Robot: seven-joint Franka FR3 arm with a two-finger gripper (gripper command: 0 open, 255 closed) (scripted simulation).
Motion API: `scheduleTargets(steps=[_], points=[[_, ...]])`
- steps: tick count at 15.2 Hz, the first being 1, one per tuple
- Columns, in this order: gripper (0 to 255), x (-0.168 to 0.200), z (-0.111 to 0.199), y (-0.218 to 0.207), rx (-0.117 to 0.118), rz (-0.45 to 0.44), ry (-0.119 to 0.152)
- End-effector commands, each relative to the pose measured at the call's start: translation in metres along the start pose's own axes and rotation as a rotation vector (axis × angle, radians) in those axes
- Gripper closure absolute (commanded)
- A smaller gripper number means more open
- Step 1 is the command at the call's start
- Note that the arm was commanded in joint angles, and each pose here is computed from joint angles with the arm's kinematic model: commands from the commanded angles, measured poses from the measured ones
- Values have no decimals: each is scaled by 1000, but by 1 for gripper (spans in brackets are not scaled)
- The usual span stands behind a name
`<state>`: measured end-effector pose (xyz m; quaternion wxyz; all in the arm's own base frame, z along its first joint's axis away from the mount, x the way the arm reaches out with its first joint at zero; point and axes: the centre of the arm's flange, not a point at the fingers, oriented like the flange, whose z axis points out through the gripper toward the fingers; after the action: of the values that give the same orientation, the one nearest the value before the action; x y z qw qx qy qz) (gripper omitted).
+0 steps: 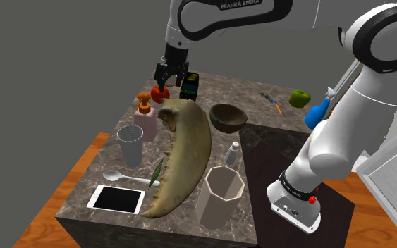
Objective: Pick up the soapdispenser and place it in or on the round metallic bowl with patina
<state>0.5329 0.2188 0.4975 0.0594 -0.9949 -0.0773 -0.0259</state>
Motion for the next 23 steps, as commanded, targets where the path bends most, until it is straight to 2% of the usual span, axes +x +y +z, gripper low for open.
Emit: scheduleTargets(steps=[1, 6, 14, 22, 23], points=[[0, 16, 9, -17, 12, -9, -3], [0, 58, 31, -59, 41, -32, -9], [0, 60, 71, -63, 43, -33, -10], [0, 60, 71, -63, 43, -33, -10], [255, 60, 71, -63, 43, -33, -10]])
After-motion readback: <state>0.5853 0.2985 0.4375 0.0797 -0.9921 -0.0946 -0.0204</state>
